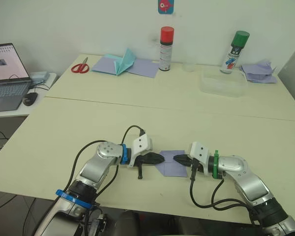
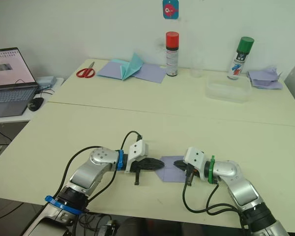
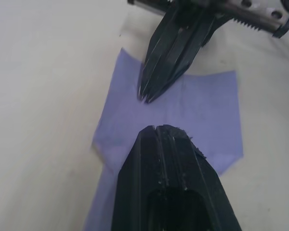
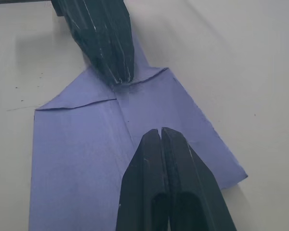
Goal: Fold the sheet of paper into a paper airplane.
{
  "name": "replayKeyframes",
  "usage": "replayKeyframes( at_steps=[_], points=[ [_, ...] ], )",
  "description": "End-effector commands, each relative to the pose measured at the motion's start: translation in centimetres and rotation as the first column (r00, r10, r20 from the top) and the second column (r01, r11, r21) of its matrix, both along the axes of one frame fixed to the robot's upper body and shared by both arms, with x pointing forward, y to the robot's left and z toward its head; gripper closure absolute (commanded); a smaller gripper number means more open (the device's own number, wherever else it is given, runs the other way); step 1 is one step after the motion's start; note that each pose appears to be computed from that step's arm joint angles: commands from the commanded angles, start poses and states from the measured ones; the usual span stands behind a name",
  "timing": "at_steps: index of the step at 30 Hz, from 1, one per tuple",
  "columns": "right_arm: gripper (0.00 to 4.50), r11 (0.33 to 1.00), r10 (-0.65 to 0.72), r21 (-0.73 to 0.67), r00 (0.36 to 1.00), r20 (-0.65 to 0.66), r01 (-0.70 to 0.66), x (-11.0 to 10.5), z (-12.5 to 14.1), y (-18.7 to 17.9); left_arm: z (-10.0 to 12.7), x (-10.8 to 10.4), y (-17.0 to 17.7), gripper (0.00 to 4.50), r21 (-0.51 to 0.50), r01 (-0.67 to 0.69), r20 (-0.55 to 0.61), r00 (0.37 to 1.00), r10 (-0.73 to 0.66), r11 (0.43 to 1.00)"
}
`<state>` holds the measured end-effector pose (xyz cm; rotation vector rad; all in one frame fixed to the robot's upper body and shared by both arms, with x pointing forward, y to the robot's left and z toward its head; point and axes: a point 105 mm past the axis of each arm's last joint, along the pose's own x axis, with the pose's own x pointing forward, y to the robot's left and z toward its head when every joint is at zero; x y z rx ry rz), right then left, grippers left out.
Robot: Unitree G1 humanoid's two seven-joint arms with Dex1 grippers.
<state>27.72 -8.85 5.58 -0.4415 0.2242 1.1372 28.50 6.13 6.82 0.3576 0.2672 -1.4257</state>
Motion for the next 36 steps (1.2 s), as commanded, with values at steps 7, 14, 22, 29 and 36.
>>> replayKeyframes(
  at_steps=[7,14,22,29,36],
  points=[
    [4.44,0.998,-0.002,-0.063,0.998,-0.066,-0.002,-0.8,-2.0,-0.6,-3.5,-0.2,3.5,4.5,0.206,-0.067,0.001,0.998,0.069,0.976],
    [4.44,0.998,-0.005,-0.064,0.997,-0.077,0.0,-0.9,-2.2,-0.7,-3.8,-1.0,8.0,4.5,0.275,-0.157,-0.05,0.983,0.177,0.949],
    [4.44,0.998,0.003,-0.059,0.997,-0.076,-0.007,-0.6,-2.1,-0.7,3.1,-0.2,5.9,4.5,-0.008,-0.145,0.039,0.989,0.145,0.989],
    [4.44,0.999,0.008,-0.052,0.998,-0.069,-0.011,-0.3,-1.8,-0.6,3.5,0.7,3.3,4.5,-0.026,-0.129,0.05,0.99,0.13,0.991],
    [4.44,1.0,0.014,-0.004,0.999,-0.037,-0.014,-0.2,-0.6,-0.1,-2.1,0.6,3.9,4.5,0.157,-0.107,0.017,0.994,0.105,0.982]
  ],
)
